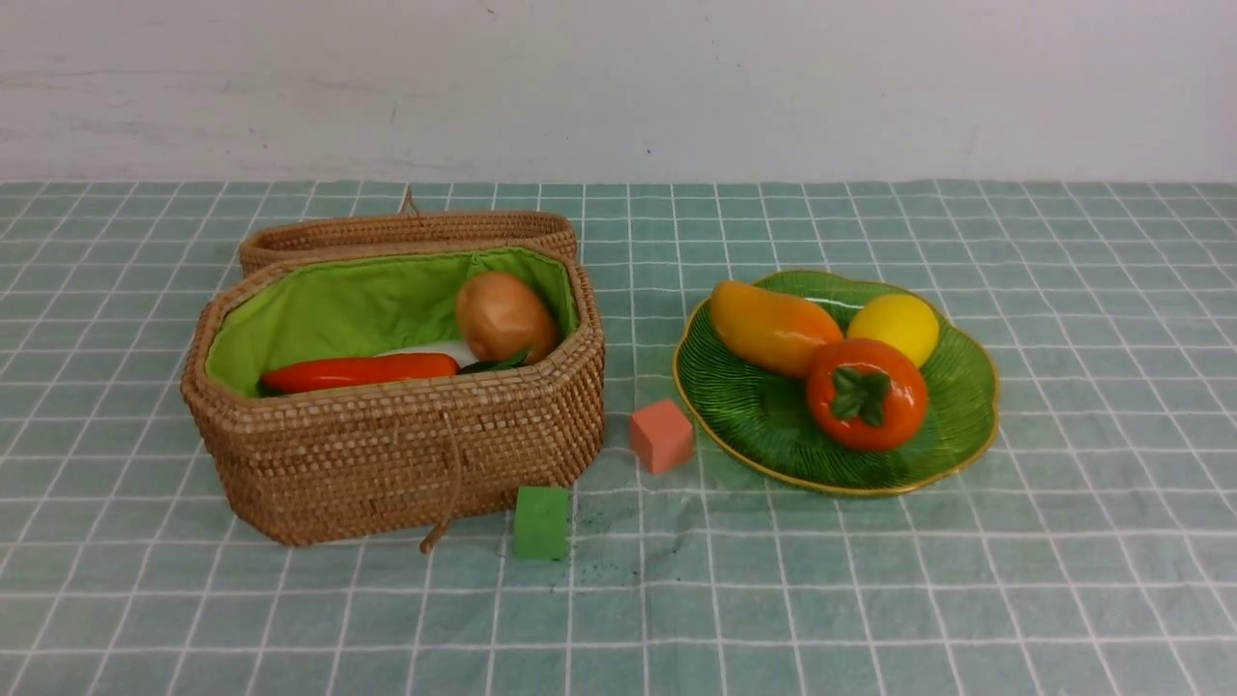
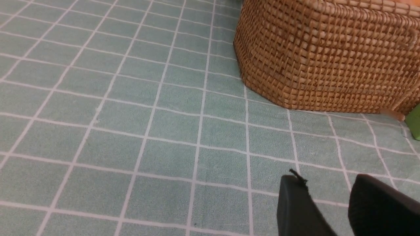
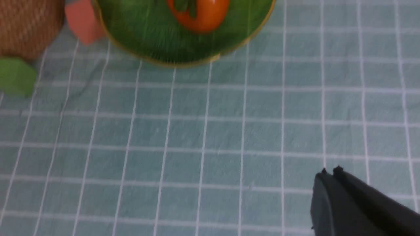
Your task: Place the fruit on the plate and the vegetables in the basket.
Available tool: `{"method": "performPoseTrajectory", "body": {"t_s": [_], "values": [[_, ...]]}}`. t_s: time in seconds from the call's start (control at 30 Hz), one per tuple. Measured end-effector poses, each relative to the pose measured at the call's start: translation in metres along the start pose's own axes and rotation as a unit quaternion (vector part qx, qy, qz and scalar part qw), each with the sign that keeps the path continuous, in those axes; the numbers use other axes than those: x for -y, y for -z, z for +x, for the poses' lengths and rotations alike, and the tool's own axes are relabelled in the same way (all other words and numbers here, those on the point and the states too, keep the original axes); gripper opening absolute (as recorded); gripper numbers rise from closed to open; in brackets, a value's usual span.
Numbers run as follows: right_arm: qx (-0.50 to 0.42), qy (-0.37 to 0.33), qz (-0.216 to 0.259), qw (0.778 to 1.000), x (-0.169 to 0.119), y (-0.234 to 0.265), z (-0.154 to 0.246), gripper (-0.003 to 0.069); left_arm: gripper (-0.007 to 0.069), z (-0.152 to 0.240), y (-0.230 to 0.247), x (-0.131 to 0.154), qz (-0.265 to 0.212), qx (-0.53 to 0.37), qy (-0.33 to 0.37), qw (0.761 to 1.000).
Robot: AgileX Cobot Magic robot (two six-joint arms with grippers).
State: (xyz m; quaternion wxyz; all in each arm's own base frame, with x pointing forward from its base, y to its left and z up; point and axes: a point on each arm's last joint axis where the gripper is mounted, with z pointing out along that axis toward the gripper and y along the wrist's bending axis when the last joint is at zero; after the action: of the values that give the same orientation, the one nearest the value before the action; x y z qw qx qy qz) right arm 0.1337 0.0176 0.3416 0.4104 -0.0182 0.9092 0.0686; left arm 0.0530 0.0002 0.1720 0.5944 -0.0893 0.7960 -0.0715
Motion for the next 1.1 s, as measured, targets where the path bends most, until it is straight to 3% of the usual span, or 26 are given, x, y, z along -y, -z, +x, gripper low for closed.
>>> {"method": "performPoseTrajectory", "body": {"t_s": [0.2, 0.43, 0.7, 1.1], "values": [[0.147, -0.006, 0.028, 0.989, 0.013, 0.005, 0.074, -0.0013, 0.0239, 0.000, 0.000, 0.000, 0.000, 0.000, 0.000, 1.000], [0.192, -0.017, 0.051, 0.980, 0.023, -0.024, 0.155, -0.0007, 0.0239, 0.000, 0.000, 0.000, 0.000, 0.000, 0.000, 1.000], [0.193, -0.019, 0.053, 0.980, 0.027, -0.046, 0.181, -0.0006, 0.0239, 0.000, 0.000, 0.000, 0.000, 0.000, 0.000, 1.000], [0.211, -0.019, 0.053, 0.976, 0.027, -0.047, 0.179, 0.0005, 0.0239, 0.000, 0.000, 0.000, 0.000, 0.000, 0.000, 1.000]]}}
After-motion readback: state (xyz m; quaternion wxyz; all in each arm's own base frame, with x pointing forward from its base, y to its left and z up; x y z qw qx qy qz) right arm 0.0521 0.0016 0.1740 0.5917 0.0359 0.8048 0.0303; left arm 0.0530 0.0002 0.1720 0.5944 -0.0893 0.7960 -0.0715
